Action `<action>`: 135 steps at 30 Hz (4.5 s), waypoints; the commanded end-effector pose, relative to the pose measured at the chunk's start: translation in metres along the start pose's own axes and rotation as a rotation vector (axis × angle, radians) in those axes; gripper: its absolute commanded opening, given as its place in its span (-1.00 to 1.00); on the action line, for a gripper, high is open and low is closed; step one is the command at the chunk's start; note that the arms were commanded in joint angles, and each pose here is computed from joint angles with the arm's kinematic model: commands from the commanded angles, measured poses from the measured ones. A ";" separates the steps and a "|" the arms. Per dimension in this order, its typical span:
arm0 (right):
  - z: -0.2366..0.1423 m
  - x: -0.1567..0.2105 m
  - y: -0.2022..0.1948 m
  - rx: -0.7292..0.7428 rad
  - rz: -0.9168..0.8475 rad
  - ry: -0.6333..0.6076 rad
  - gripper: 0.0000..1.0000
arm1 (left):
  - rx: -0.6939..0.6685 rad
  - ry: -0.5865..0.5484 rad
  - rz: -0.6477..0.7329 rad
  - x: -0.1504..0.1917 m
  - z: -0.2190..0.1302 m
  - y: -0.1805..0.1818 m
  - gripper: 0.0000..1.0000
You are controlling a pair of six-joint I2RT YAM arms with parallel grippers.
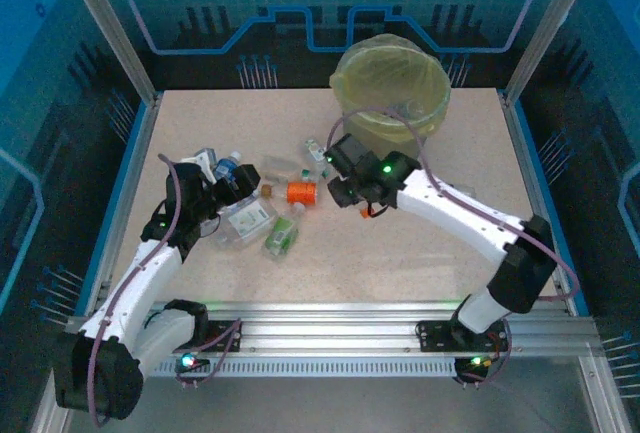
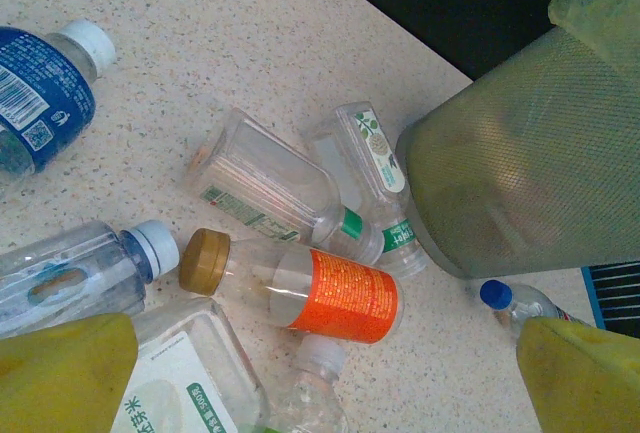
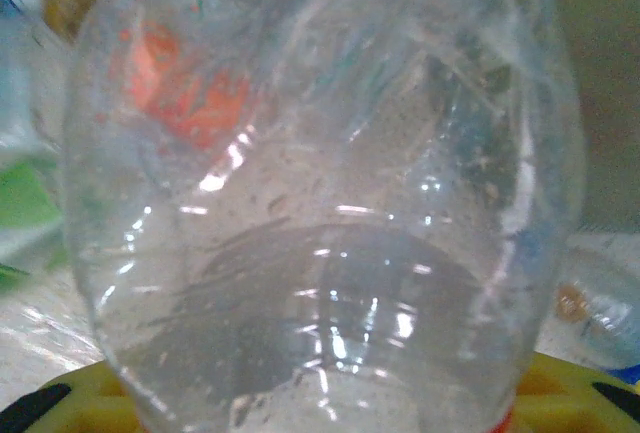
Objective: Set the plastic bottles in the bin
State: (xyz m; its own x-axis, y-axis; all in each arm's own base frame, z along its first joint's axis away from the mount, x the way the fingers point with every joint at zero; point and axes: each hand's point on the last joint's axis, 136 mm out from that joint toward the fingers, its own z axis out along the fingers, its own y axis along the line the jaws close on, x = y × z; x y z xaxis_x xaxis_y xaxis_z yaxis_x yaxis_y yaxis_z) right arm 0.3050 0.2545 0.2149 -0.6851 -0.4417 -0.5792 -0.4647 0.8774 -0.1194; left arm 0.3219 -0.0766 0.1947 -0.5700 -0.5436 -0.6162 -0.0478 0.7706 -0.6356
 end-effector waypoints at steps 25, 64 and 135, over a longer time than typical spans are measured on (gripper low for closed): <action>-0.042 -0.161 -0.190 0.242 0.106 -0.312 -0.63 | 0.015 0.006 -0.006 -0.001 -0.010 -0.006 0.98; 0.059 -0.115 -0.269 0.419 0.159 -0.030 0.38 | 0.002 -0.006 0.005 -0.002 -0.018 -0.005 0.98; 0.050 0.132 -0.294 0.159 0.992 0.102 1.00 | 0.031 0.050 -0.029 0.006 0.002 -0.005 0.98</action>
State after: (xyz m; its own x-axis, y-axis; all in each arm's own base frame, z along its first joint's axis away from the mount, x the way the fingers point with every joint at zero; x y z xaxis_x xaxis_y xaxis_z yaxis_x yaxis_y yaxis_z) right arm 0.3640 -0.0519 0.1391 -0.7763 0.4813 -0.4072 0.4276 0.8766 0.2209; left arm 0.3163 -0.0819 0.1832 -0.6186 -0.5387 -0.5720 -0.0641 0.7602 -0.6465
